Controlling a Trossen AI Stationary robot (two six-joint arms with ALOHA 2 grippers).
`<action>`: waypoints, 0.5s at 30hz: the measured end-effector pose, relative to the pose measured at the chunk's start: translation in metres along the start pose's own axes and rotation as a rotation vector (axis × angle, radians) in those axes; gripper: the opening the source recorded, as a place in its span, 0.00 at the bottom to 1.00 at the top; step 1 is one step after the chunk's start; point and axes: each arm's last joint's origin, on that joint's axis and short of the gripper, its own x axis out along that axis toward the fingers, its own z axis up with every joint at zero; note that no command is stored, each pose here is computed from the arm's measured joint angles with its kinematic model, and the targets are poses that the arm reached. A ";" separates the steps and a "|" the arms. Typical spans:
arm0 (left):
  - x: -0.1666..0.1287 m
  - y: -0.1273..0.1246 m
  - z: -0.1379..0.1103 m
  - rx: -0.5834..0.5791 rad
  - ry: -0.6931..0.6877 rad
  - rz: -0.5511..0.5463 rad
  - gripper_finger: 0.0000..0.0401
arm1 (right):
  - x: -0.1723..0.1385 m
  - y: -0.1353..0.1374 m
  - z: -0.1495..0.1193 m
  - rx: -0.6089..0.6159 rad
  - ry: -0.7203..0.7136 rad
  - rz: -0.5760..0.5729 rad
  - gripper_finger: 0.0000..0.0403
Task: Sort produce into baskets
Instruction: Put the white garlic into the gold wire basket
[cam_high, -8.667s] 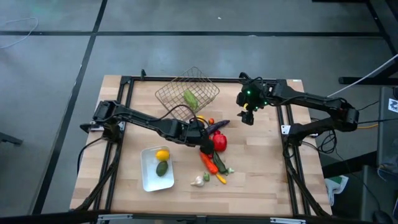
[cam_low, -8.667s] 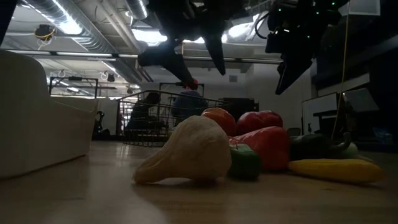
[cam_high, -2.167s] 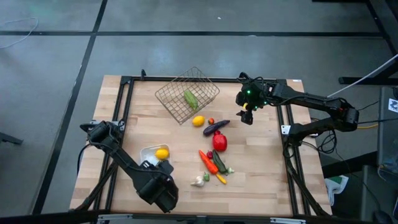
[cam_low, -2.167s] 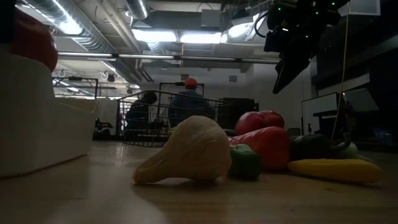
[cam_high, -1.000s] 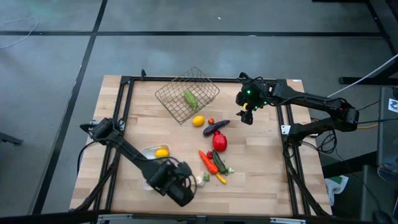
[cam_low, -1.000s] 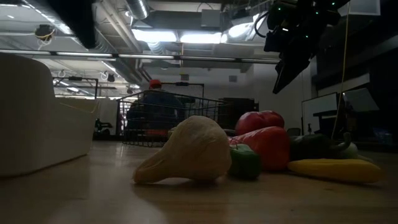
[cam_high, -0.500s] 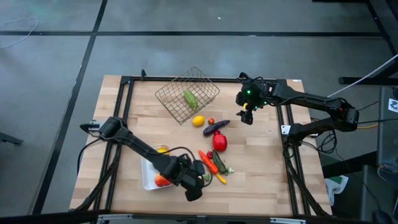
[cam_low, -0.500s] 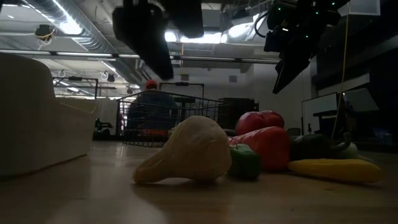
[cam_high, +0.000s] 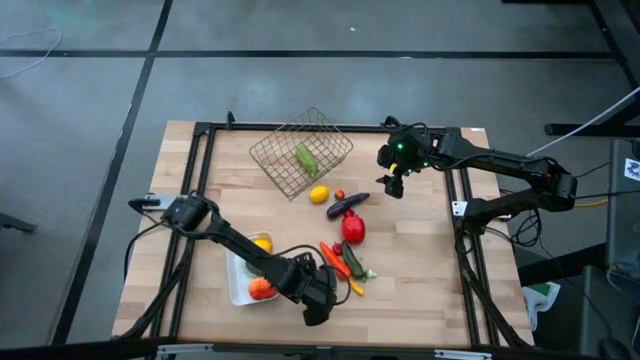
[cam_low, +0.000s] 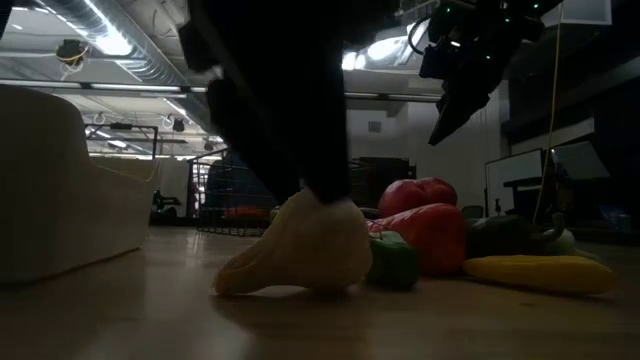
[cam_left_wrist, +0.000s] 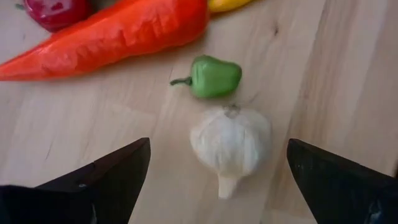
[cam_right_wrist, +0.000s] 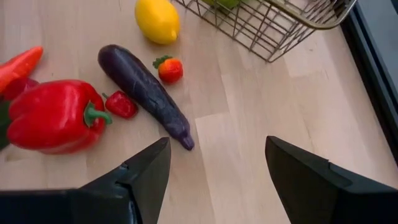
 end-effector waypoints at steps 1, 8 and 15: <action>0.003 0.000 0.001 0.003 -0.003 -0.002 0.93 | 0.000 0.000 0.000 0.000 -0.003 -0.001 0.64; 0.015 0.001 -0.001 0.041 0.019 0.014 0.85 | 0.000 -0.001 0.003 -0.004 -0.027 -0.006 0.64; 0.016 0.006 0.003 0.033 0.015 0.021 0.67 | 0.000 -0.001 0.005 -0.007 -0.049 -0.011 0.64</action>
